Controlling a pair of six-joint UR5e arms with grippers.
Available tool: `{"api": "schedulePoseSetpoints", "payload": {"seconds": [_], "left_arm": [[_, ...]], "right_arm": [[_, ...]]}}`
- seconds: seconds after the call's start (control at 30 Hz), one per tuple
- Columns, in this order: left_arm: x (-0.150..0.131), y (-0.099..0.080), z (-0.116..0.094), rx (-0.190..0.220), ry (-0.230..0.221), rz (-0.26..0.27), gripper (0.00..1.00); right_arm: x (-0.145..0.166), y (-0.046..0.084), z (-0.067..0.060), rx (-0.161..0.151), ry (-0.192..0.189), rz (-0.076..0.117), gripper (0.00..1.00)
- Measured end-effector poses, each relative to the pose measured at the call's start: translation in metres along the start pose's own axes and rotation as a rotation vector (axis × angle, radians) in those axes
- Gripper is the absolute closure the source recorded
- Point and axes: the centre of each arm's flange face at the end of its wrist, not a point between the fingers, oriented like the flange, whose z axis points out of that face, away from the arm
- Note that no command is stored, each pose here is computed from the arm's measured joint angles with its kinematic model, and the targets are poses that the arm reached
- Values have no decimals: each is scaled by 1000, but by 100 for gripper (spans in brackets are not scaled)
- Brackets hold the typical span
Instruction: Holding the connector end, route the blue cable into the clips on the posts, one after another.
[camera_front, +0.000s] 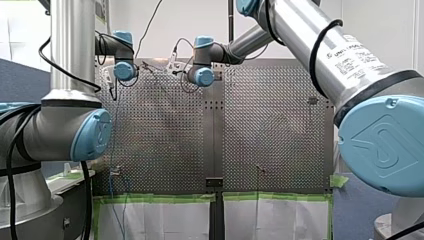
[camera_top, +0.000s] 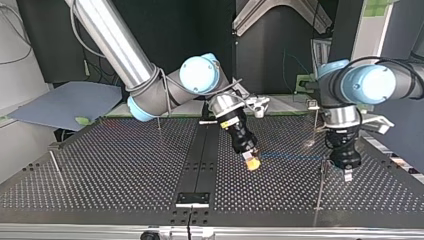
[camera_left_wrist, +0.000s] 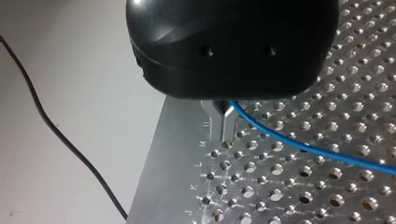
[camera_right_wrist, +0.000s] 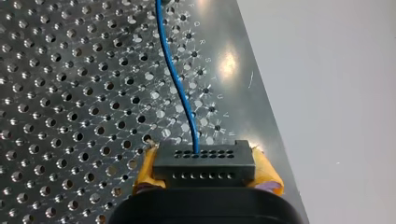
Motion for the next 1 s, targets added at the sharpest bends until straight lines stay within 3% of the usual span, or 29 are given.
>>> {"api": "schedulePoseSetpoints", "payload": {"seconds": [0.5, 0.8, 1.0], "left_arm": [[0, 15, 20, 19, -20, -42, 100], [-9, 19, 34, 46, -54, -88, 100], [2, 25, 42, 46, -38, -101, 100]], "right_arm": [[0, 3, 9, 8, 15, -2, 100], [-6, 21, 17, -7, 16, -6, 100], [-3, 36, 20, -20, 22, -11, 100]]}}
